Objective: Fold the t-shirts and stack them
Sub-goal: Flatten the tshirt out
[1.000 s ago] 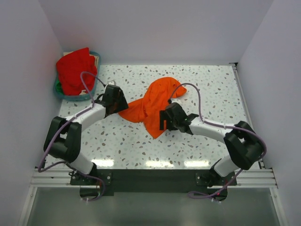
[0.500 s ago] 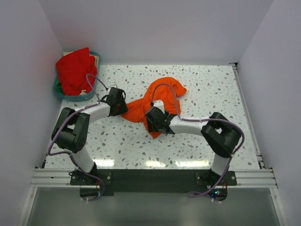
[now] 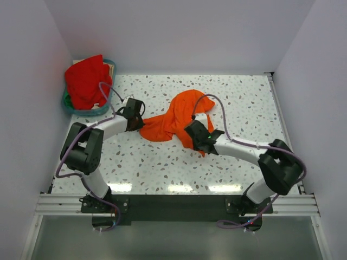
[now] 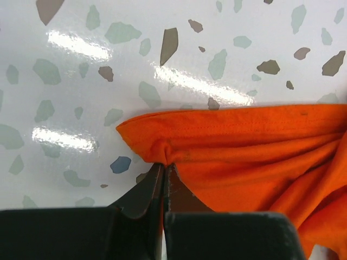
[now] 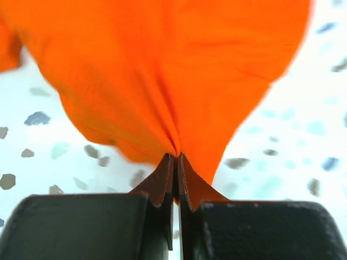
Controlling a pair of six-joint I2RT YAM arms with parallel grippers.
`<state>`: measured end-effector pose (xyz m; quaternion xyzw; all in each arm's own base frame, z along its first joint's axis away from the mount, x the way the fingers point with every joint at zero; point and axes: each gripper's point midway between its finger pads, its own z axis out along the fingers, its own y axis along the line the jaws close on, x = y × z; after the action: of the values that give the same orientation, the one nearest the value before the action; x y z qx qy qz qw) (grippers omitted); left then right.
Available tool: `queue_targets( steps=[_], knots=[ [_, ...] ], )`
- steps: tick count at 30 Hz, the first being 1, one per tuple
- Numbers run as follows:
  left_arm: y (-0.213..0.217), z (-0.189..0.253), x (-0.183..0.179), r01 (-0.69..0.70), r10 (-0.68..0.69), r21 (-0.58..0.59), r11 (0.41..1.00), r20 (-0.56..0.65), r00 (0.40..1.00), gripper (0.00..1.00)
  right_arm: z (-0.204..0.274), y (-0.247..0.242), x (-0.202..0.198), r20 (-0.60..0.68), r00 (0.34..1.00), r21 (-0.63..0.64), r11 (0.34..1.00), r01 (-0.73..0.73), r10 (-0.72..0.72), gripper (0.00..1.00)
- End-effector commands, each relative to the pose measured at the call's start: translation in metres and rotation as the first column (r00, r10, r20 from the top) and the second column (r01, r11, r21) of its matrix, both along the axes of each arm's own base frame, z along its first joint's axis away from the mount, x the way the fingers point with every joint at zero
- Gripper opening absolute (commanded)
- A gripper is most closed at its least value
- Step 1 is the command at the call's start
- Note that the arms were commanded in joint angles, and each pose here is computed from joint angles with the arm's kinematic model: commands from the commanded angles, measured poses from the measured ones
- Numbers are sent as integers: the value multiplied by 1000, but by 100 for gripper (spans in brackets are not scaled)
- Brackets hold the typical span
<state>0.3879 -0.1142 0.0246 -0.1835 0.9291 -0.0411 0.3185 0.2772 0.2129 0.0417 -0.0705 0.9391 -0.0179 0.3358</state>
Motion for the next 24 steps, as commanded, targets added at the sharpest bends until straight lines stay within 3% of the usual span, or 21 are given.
queue_targets(
  steps=[1,8,12,16,24],
  knots=[
    [18,47,20,-50,47,25,998,110,993,0,40,-36,3,47,996,48,996,71,-73,0],
    [64,92,42,-132,122,50,990,176,977,0,91,-93,9,115,979,73,985,158,-166,0],
    [84,103,65,-134,120,66,989,180,976,0,96,-108,13,112,977,80,981,176,-184,0],
    [87,105,86,-105,94,80,991,138,986,0,87,-100,10,73,986,96,985,142,-150,0],
    [73,179,107,-45,39,13,999,298,954,0,137,-96,41,158,974,139,980,140,-161,0]
  ],
)
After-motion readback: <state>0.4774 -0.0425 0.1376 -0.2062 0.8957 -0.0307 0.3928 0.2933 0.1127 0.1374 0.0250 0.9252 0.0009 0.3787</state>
